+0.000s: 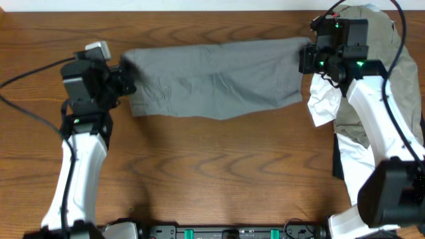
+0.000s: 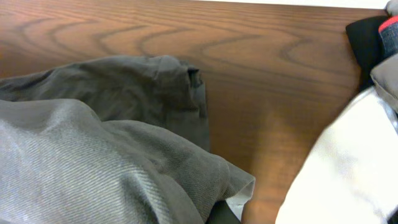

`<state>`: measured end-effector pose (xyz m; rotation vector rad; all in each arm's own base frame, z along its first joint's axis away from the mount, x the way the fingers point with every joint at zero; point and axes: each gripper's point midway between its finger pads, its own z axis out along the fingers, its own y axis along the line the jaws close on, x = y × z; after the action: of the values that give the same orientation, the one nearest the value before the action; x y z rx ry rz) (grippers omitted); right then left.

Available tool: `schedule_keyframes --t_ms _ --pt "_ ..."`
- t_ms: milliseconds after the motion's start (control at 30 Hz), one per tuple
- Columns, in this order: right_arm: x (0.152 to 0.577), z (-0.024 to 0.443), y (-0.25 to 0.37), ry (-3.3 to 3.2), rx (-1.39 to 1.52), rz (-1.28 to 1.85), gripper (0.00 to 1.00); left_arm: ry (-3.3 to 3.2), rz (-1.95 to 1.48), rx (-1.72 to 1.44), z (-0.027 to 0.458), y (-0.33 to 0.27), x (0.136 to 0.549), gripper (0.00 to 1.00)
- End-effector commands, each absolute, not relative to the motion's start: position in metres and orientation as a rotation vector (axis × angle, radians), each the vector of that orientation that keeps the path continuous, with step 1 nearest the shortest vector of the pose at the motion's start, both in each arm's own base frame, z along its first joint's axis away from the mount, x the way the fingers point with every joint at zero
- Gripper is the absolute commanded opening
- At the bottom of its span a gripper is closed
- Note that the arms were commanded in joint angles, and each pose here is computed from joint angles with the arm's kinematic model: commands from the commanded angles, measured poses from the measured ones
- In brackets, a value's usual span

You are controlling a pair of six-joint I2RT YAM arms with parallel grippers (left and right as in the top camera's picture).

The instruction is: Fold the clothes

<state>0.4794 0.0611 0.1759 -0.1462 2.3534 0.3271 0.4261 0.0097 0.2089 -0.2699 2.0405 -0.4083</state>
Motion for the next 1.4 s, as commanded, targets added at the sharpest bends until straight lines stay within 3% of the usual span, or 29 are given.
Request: schedule_keyframes --t_ms 0,533,1133,1167,1200,1233,1267,1367 --pt "0.493 0.165 0.069 2.348 -0.164 0.323 0.01 2.009 -0.316 -0.297 0.204 0.021 0.446 0.06" --pt "0.543 0.112 0.122 2.233 -0.279 0.356 0.01 1.897 -0.254 -0.299 0.161 0.033 0.504 0.06" --pt "0.592 0.092 0.173 1.936 -0.351 0.374 0.01 1.881 0.016 -0.609 0.133 0.089 0.496 0.06" --pt "0.594 0.09 0.174 1.926 -0.331 0.37 0.11 1.887 0.02 -0.612 0.131 0.09 0.496 0.29" --pt "0.597 0.087 0.173 1.923 -0.301 0.366 0.5 1.894 0.022 -0.613 0.129 0.09 0.495 0.6" --pt "0.598 0.086 0.173 1.919 -0.281 0.364 0.99 1.897 0.023 -0.615 0.128 0.09 0.495 0.86" --pt "0.6 0.083 0.172 1.918 -0.269 0.354 0.99 1.902 0.024 -0.616 0.127 0.09 0.494 0.98" --pt "0.6 0.083 0.17 1.924 -0.251 0.365 0.99 1.913 0.026 -0.618 0.125 0.09 0.493 0.98"
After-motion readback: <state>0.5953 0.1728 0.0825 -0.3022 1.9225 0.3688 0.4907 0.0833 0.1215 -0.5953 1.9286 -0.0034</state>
